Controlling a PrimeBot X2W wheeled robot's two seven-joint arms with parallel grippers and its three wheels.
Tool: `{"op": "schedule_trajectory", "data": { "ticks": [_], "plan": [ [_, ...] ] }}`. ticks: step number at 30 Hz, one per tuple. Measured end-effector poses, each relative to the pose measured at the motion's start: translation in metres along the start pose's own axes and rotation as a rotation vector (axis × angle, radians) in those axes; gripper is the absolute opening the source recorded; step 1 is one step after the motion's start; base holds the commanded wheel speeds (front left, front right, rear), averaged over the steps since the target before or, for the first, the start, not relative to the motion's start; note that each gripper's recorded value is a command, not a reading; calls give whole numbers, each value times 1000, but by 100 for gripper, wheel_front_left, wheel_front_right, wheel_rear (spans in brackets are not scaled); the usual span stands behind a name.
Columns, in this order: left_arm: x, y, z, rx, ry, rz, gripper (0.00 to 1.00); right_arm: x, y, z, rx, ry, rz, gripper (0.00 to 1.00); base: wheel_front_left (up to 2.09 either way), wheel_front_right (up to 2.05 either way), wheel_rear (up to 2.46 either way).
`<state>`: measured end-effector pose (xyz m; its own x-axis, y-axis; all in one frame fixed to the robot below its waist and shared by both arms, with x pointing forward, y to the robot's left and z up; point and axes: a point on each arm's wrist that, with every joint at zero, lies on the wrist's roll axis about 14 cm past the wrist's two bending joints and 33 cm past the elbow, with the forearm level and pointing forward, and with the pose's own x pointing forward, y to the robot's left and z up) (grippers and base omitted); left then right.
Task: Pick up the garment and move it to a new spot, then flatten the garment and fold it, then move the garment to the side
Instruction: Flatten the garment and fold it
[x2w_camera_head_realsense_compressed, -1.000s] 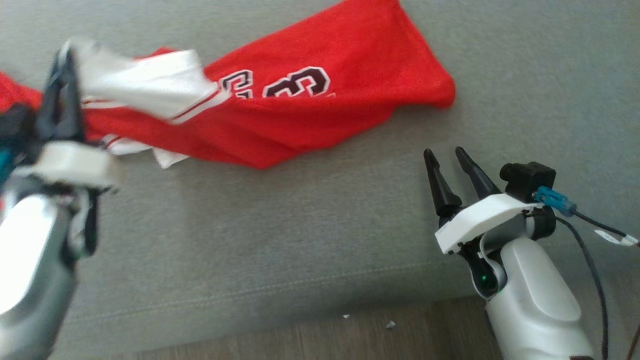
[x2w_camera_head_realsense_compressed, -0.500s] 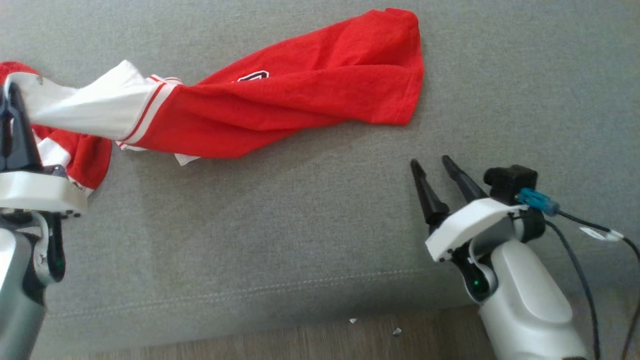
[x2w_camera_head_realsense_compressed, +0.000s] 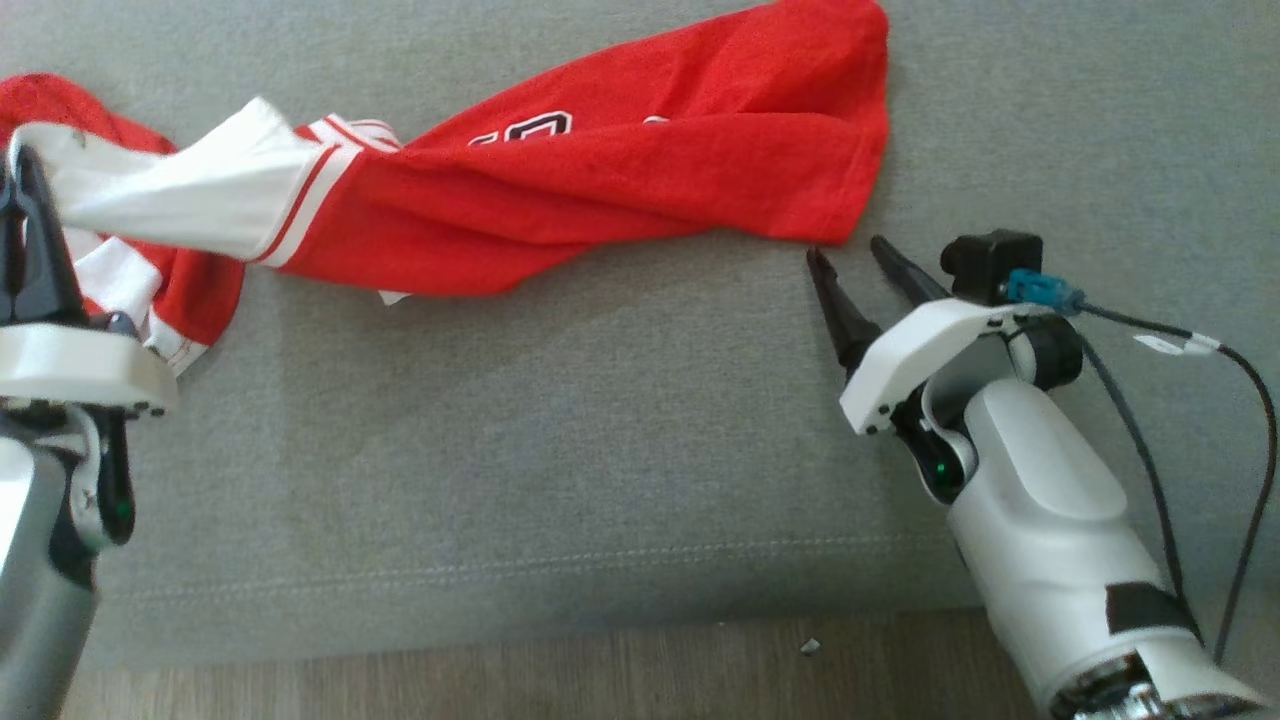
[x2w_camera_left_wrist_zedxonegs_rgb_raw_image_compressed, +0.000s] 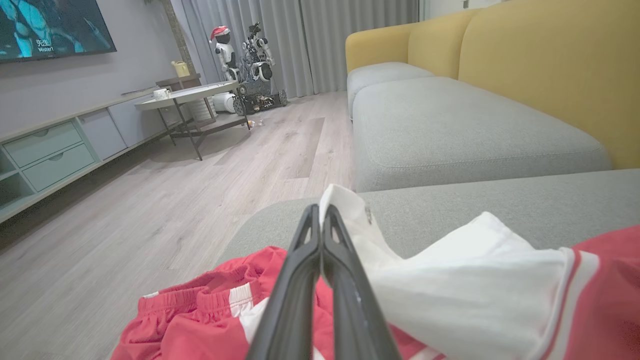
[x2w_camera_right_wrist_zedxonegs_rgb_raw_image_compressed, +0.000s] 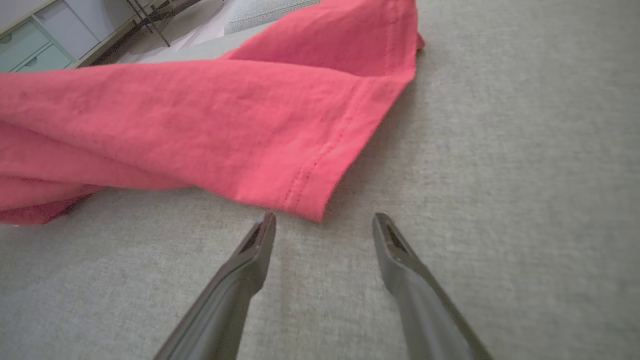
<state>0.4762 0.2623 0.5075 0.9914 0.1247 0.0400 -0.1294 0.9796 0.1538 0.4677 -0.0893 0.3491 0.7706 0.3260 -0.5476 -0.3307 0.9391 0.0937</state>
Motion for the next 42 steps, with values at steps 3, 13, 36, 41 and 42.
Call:
{"op": "schedule_trajectory", "data": {
  "ticks": [3,13,36,41,42],
  "plan": [
    [4,0,2,-9,-8,7,0,8,4,4,-3,1,16,31,0,0,0],
    [8,-8,23,1,-72,-16,0,5,8,28,44,-90,31,0,0,0,0],
    [-19,-56,377,210,-832,-252,0,-211,-91,341,53,-811,-114,0,0,0,0],
    [4,-68,388,206,-761,-289,0,-210,-98,353,55,-767,-126,0,0,0,0],
    [13,-71,384,185,-732,-299,0,-205,-100,352,67,-746,-128,0,0,0,0]
  ]
}}
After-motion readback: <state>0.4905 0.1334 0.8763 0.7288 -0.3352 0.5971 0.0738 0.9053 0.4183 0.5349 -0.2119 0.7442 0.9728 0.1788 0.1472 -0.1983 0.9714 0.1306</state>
